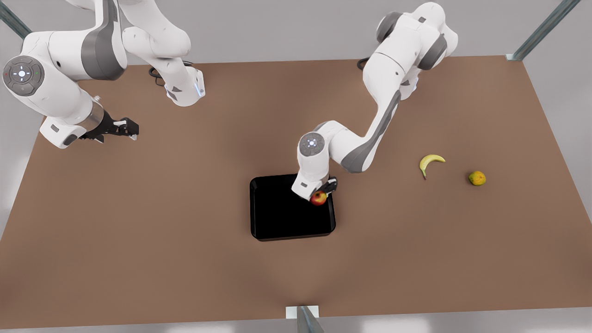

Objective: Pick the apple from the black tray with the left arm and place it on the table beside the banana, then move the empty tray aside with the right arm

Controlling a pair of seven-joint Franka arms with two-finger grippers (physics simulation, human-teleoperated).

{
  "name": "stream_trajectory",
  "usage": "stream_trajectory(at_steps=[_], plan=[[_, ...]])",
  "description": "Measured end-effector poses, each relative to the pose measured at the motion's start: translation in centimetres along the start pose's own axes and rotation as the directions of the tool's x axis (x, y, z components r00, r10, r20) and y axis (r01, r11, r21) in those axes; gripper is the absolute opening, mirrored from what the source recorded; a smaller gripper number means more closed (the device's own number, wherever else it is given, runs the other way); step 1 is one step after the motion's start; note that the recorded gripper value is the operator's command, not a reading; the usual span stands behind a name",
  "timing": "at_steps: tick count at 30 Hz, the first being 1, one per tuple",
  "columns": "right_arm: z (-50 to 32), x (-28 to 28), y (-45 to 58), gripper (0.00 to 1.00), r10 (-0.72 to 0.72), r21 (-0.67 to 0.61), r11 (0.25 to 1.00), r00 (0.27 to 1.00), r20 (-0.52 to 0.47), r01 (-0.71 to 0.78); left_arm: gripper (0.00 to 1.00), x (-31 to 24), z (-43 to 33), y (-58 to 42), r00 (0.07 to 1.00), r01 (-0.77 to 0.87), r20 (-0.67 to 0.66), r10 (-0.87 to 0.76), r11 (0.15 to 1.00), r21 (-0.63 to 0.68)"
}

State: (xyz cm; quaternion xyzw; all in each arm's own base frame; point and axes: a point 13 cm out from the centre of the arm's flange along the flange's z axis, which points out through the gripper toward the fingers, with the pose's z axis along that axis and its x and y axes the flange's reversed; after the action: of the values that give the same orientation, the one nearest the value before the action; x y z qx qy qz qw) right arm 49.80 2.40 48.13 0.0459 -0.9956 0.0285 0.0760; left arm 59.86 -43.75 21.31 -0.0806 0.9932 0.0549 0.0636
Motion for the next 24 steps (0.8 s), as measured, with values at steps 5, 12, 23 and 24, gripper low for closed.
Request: stream_trajectory(at_steps=[5,12,23,24], plan=[[0.0,0.0,0.0,1.0,0.0,0.0,1.0,1.0,0.0,0.0,0.7,-1.8,1.0,12.5,0.994,0.03,-0.099,-0.041,0.992,-0.119],[0.1,-0.1,0.1,1.0,-0.002,0.0,1.0,1.0,-0.003,0.002,0.7,-0.9,9.7,32.6,0.973,0.04,-0.217,-0.074,0.987,-0.156],[-1.7,-1.9,13.9,1.0,-0.102,-0.066,0.993,0.995,0.021,0.103,0.79,-1.9,19.5,48.1,0.983,-0.102,-0.156,0.093,0.993,-0.054],[-1.3,-1.5,16.9,1.0,-0.128,-0.068,0.989,0.992,0.01,0.129,1.0,-2.3,19.6,48.0,0.982,-0.13,-0.142,0.122,0.991,-0.045]])
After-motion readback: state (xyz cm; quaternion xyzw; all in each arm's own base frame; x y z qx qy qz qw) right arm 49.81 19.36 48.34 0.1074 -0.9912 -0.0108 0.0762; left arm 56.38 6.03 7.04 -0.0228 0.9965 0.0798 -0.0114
